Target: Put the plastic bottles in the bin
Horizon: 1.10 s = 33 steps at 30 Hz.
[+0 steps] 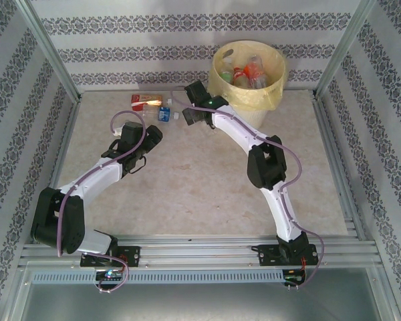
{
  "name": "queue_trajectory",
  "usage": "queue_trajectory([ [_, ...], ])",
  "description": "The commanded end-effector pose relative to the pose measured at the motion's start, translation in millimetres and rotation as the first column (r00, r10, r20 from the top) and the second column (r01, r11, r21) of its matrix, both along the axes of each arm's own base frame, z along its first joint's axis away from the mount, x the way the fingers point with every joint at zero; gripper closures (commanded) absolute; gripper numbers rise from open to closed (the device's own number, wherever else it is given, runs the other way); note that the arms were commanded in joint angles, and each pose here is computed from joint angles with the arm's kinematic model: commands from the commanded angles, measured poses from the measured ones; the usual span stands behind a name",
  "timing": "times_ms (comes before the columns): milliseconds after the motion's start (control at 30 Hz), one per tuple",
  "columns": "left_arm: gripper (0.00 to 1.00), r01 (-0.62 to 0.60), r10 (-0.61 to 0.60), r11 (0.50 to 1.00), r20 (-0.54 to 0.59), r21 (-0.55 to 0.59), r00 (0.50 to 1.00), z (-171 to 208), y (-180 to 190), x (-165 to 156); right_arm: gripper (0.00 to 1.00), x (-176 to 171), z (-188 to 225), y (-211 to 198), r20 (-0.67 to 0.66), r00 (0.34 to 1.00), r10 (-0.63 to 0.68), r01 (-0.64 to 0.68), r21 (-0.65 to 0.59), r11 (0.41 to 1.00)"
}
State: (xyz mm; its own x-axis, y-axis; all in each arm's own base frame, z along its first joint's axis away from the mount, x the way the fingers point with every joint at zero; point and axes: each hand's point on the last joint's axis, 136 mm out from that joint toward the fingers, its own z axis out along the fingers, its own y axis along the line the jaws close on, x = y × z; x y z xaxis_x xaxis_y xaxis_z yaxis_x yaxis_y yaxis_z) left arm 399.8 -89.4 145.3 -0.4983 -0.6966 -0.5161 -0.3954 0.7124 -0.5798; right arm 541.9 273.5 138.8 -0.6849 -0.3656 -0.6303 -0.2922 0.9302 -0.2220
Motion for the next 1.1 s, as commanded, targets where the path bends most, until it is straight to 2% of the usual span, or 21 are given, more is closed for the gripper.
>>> queue_trajectory([
  [0,0.01,-0.011,0.011,1.0,0.002,0.025,1.0,0.6,8.0,0.1,0.02,-2.5,-20.7,-15.9,-0.075,0.995,-0.065,0.063,-0.029,0.998],
  [333,0.01,-0.03,0.031,0.999,-0.032,0.024,0.999,-9.6,12.7,1.7,0.02,-7.8,-69.5,-18.7,-0.229,0.968,-0.1,0.112,0.039,0.993],
  [567,0.01,-0.025,0.026,0.999,-0.047,0.023,0.999,-13.8,11.6,3.3,0.05,-9.3,-89.7,-10.6,-0.273,0.956,-0.108,0.129,0.057,0.99],
  [800,0.01,-0.027,0.028,0.999,-0.05,0.025,0.998,-14.5,12.4,2.6,0.18,-5.7,-99.1,-4.0,-0.278,0.953,-0.116,0.146,0.088,0.985],
  [1067,0.01,-0.011,0.011,1.0,-0.024,0.014,1.0,-13.6,10.1,2.2,0.47,2.3,-81.3,-0.1,-0.219,0.966,-0.136,0.162,0.106,0.981],
])
